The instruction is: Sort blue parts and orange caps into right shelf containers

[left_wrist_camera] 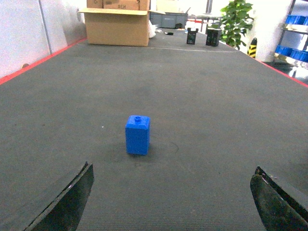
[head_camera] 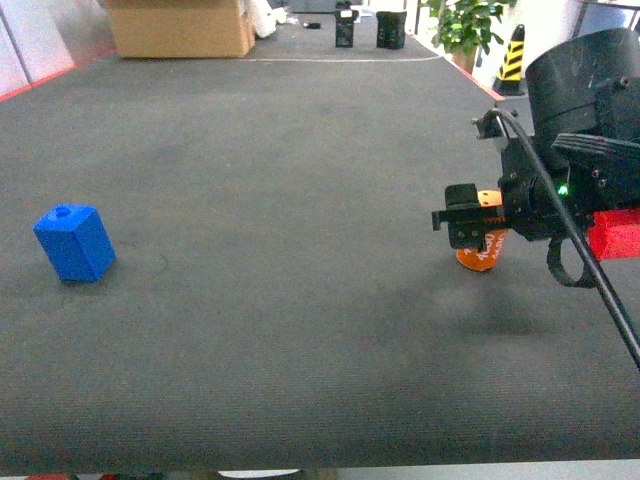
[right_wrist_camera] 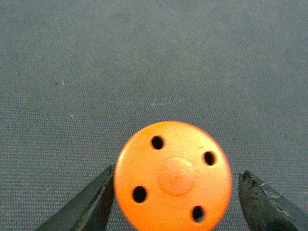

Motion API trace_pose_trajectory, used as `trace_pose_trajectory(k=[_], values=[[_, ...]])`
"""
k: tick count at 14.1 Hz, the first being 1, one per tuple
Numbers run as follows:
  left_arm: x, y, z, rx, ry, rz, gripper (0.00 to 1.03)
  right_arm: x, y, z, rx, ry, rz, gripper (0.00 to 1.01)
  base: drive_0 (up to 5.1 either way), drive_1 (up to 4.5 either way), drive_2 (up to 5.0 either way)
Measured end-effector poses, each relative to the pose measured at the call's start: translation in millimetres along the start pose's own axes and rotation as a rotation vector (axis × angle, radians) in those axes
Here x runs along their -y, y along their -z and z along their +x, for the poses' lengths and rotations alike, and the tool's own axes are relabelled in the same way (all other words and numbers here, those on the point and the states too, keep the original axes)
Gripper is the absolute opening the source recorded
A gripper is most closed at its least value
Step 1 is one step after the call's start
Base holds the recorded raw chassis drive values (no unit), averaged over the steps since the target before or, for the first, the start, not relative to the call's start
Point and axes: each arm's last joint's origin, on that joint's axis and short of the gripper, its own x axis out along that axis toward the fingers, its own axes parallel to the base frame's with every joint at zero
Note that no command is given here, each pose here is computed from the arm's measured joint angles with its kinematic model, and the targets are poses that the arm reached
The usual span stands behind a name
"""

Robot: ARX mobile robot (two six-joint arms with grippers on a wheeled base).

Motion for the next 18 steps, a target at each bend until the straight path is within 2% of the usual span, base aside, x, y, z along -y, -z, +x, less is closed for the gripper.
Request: trace_pose_trajectory(k=[1,2,3,5,6,7,8,9,10,11,12,13,14,15,16,17,18], values=[[0.0,0.0,0.0,0.0,0.0,0.0,0.98,0.9,3.8,2.8,-0.005,-0.017,0.012,0.65,0.0,0.0,0.0],[0.0,0.0,0.0,0.0,0.0,0.0,0.98,1.5,5.6,0.4,0.034,-0.035,0.026,0.49,0.0,0.0,0.0],[0.0,0.0,0.0,0.0,0.0,0.0,0.98,3.7,10.0,-7.8,0.06,-0.043,0.031,0.45,0.0,0.0,0.0],[0.0,0.0,0.0,0.0,0.0,0.0,0.98,11.2,19.0,-44.1,0.146,-0.053,0.009,0.44,0.0,0.0,0.0],[0.0,0.0,0.0,0.0,0.0,0.0,0.98,18.2,23.1,-83.0,0.253,-0.05,-0.026,0.44,0.0,0.0,0.0],[0.0,0.0,0.0,0.0,0.0,0.0,0.98,25.0,29.9,-110.3,0.32,-0.036,-0.048,0.44,0.0,0.0,0.0],[0.0,0.0,0.0,0.0,0.0,0.0,0.98,34.3,49.1,-142.7,0.338,-0.029,-0.064,0.44,0.0,0.0,0.0],[0.0,0.0,0.0,0.0,0.0,0.0,0.98,43.4,83.9,-171.7,0.276,-0.027,-0.076,0.44,0.0,0.0,0.0],[0.0,0.0,0.0,0.0,0.0,0.0,0.98,48.7,107.2,-189.4,0.254,-0.018,-0.081,0.44,0.0,0.0,0.0],[0.6,1.7,0.4,-0.054,-0.066,0.019,0.98,48.9,101.9,-191.1,0.286,-0.013,-0.073,0.44,0.0,0.0,0.0],[2.9,-0.4,7.9,-0.129,-0.151,0.052,0.98,48.6,99.7,-191.0,0.292,-0.015,-0.072,0.44,0.0,0.0,0.0],[-3.3,-9.4,20.4,-0.161,-0.206,0.043,0.98,48.4,99.9,-191.0,0.29,-0.017,-0.073,0.44,0.0,0.0,0.0],[-12.6,-25.3,42.9,-0.17,-0.201,-0.009,0.98,48.6,100.0,-190.9,0.288,-0.015,-0.073,0.44,0.0,0.0,0.0],[-16.1,-38.3,82.3,-0.209,-0.118,-0.048,0.98,48.6,100.0,-190.9,0.289,-0.016,-0.072,0.44,0.0,0.0,0.0],[-18.4,-36.4,118.1,-0.289,-0.091,-0.053,0.98,48.5,100.0,-190.9,0.289,-0.016,-0.073,0.44,0.0,0.0,0.0],[-22.8,-29.4,148.2,-0.377,-0.097,-0.055,0.98,48.5,100.0,-190.9,0.289,-0.016,-0.073,0.44,0.0,0.0,0.0],[-27.2,-24.0,181.9,-0.422,-0.101,-0.05,0.98,48.5,100.0,-190.9,0.289,-0.016,-0.073,0.44,0.0,0.0,0.0]])
